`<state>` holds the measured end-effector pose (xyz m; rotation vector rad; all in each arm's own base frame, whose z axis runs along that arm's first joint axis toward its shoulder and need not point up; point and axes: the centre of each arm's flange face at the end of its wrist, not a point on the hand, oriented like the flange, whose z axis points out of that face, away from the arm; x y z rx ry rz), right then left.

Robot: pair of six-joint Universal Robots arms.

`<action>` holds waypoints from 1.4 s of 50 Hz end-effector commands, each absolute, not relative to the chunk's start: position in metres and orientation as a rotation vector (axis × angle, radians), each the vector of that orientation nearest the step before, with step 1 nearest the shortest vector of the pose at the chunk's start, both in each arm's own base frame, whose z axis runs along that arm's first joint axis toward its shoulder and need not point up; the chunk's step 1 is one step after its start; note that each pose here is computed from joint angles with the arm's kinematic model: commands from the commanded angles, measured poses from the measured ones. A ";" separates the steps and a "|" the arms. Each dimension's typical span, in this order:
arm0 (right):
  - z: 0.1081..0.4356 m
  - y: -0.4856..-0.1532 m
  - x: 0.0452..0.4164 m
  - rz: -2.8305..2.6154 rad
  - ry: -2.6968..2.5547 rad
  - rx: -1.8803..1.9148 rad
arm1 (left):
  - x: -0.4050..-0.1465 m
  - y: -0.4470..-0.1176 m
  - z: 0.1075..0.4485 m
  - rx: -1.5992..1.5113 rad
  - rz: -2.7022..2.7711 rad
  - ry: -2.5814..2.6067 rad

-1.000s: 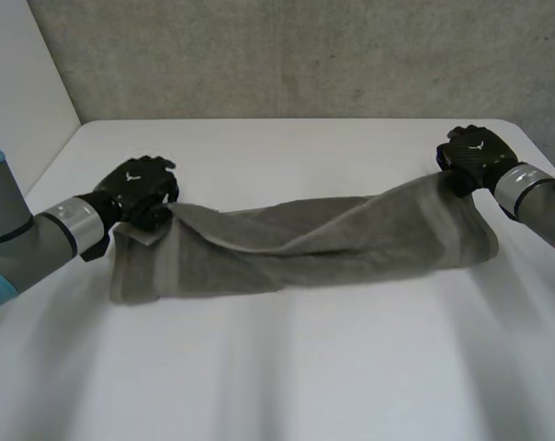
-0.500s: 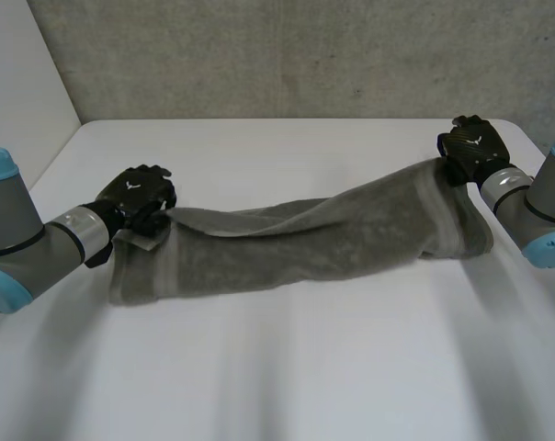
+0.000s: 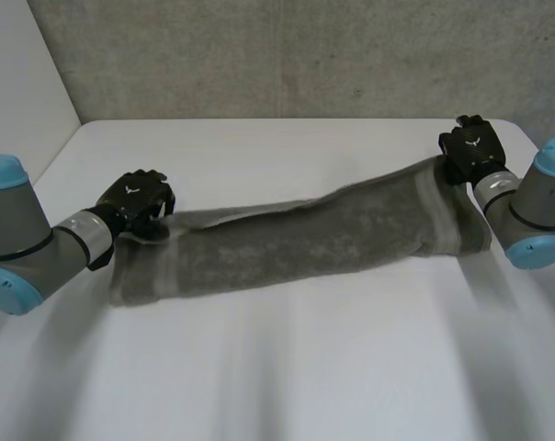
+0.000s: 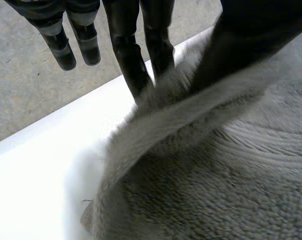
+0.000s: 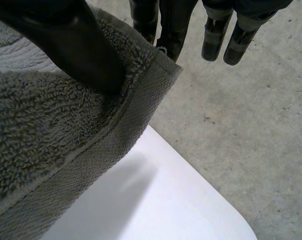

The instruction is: Fold the towel.

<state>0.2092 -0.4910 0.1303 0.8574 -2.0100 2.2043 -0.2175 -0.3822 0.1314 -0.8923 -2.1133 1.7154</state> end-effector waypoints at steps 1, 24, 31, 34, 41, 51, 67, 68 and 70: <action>0.121 -0.493 0.213 2.200 -2.009 0.865 | -0.219 -0.384 0.124 -0.893 1.738 -2.124; 0.193 -0.493 0.203 2.287 -1.753 0.689 | -0.217 -0.380 0.190 -0.868 2.020 -2.008; 0.201 -0.463 0.203 2.237 -1.848 0.763 | -0.225 -0.336 0.191 -0.901 1.862 -2.078; 0.200 -0.451 0.203 2.205 -1.899 0.796 | -0.224 -0.328 0.187 -0.904 1.793 -2.122; 0.198 -0.441 0.202 2.152 -1.919 0.847 | -0.221 -0.307 0.161 -1.017 1.589 -2.258; 0.189 -0.436 0.200 2.100 -1.929 0.879 | -0.213 -0.330 0.137 -1.073 1.711 -2.287; 0.170 -0.425 0.200 2.039 -2.001 0.907 | -0.216 -0.379 0.135 -0.999 2.058 -2.229; 0.170 -0.425 0.200 2.038 -2.001 0.907 | -0.216 -0.379 0.135 -0.999 2.058 -2.229; 0.168 -0.423 0.200 2.026 -2.016 0.911 | -0.216 -0.383 0.135 -0.990 2.075 -2.232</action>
